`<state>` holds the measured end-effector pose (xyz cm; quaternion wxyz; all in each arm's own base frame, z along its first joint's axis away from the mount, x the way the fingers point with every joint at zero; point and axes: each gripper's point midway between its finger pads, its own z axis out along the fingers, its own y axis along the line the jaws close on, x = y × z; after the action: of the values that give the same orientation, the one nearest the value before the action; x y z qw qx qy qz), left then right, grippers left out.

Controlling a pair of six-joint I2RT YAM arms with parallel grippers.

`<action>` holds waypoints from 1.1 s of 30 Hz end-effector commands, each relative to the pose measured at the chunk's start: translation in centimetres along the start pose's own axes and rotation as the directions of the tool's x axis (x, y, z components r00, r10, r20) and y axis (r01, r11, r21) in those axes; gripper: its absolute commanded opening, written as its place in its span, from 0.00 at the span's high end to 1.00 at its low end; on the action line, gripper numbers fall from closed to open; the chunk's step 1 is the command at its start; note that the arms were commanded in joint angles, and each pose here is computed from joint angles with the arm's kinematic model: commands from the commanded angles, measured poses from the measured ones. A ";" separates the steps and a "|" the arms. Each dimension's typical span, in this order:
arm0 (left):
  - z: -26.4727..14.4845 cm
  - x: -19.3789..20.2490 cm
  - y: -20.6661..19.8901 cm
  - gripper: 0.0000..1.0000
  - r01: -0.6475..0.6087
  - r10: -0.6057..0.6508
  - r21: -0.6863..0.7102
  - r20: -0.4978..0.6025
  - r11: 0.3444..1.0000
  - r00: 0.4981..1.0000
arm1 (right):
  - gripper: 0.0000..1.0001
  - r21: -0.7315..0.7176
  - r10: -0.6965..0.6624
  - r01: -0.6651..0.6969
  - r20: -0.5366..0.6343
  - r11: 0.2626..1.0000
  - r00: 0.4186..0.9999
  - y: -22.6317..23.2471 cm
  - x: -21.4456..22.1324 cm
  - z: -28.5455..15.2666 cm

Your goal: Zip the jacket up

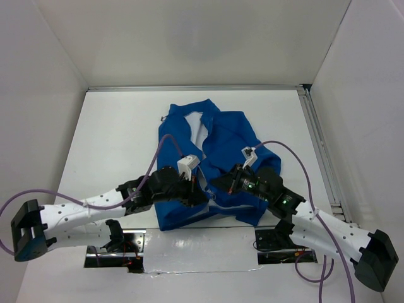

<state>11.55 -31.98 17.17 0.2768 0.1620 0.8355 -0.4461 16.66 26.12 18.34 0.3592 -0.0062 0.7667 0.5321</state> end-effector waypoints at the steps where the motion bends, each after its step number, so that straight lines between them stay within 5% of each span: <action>1: 0.7 1.5 -1.2 1.00 0.047 -0.046 0.005 -0.170 0.999 0.984 | 0.89 0.141 -0.119 0.095 0.172 0.985 0.978 -0.8 -4.6 -0.6; 10: -0.2 -2.9 -2.5 1.00 0.043 -0.040 0.038 -0.081 0.998 0.996 | 0.30 0.256 -0.261 0.232 0.085 0.938 0.962 -1.2 -4.4 -2.0; 19: -0.9 -6.7 -0.7 1.00 0.139 -0.142 -0.082 -0.028 0.987 0.990 | 0.01 0.371 -0.407 0.397 -0.054 0.840 0.912 0.0 -3.3 -3.3; 29: -0.2 -8.9 0.1 1.00 0.154 -0.155 -0.098 -0.012 0.983 0.988 | 0.00 0.421 -0.523 0.498 -0.064 0.758 0.850 2.1 -1.8 -4.5; 33: 0.1 -8.9 -0.3 1.00 0.145 -0.147 -0.077 -0.032 0.986 0.989 | 0.11 0.429 -0.564 0.547 -0.098 0.719 0.820 3.1 -1.0 -3.6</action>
<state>18.01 -31.47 20.44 0.2193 0.0828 0.8842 -0.4041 12.96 24.36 19.82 0.4704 -0.1697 0.8316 0.2418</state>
